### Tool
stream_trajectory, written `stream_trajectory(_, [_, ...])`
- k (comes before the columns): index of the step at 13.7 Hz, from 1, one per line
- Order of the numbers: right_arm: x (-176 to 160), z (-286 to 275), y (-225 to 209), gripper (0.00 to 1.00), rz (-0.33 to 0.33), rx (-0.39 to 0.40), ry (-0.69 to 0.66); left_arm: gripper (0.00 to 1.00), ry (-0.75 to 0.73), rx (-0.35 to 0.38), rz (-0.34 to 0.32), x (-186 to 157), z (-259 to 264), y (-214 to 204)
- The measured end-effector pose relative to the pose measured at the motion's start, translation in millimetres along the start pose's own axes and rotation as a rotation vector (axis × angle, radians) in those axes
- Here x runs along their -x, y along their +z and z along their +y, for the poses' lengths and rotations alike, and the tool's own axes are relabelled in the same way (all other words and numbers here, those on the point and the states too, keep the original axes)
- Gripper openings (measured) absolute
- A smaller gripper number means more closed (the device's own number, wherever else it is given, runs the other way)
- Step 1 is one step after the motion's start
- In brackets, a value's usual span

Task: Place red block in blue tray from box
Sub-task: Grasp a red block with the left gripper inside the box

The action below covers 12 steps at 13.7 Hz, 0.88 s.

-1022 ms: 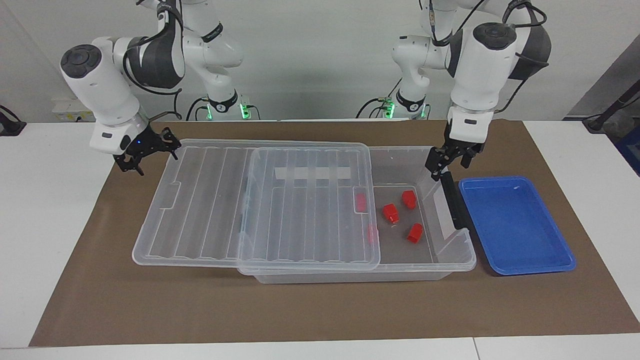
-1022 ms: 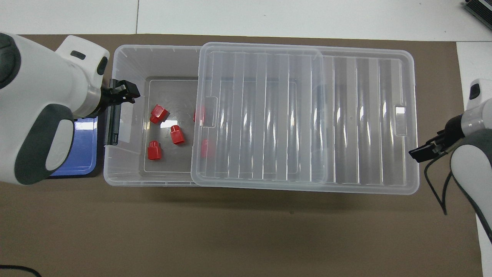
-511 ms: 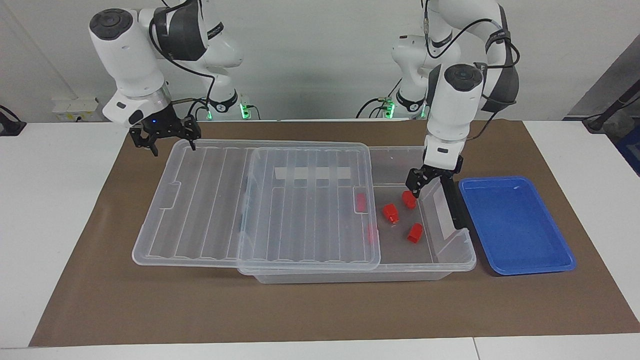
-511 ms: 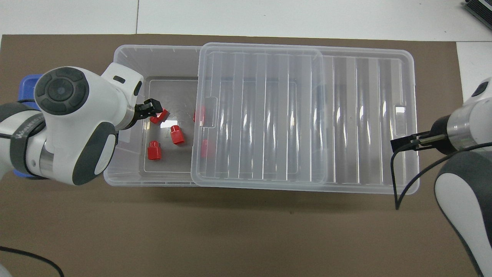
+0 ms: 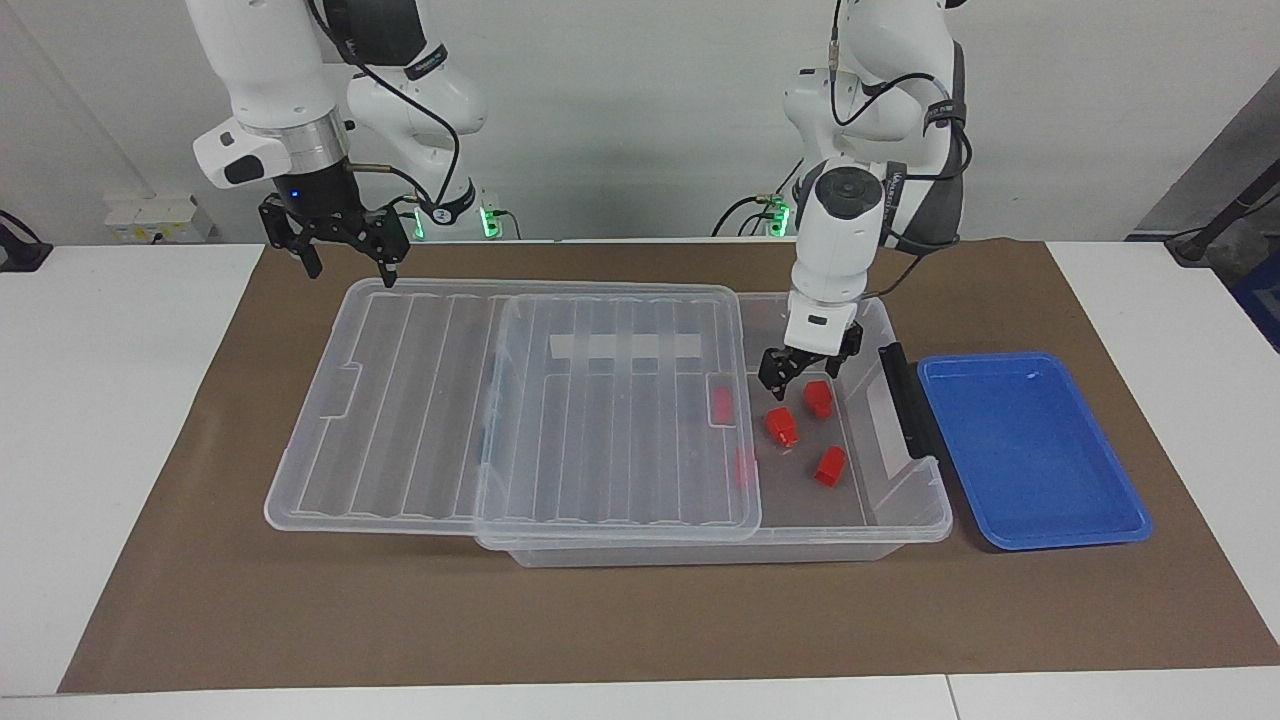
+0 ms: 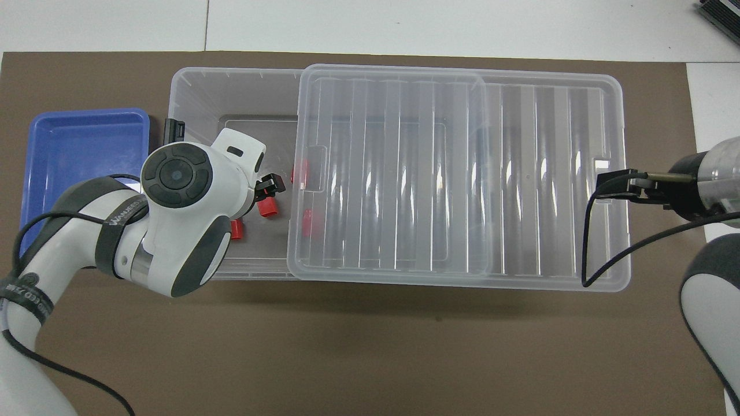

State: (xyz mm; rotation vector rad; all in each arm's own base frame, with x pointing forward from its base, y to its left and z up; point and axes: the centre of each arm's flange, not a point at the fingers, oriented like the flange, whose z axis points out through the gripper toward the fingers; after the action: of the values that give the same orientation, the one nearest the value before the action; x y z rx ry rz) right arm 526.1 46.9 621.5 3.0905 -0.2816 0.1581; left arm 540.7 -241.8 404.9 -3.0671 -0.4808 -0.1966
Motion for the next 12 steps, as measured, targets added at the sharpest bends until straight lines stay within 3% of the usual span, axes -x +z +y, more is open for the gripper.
stream_trajectory(6, [-16,3,-25,1.00,-0.004,-0.011,0.009,1.00,0.001,0.011,0.000,-4,12,58])
stream_trajectory(12, [-18,1,-21,1.00,-0.016,-0.010,0.005,1.00,-0.004,0.009,-0.003,-5,11,69])
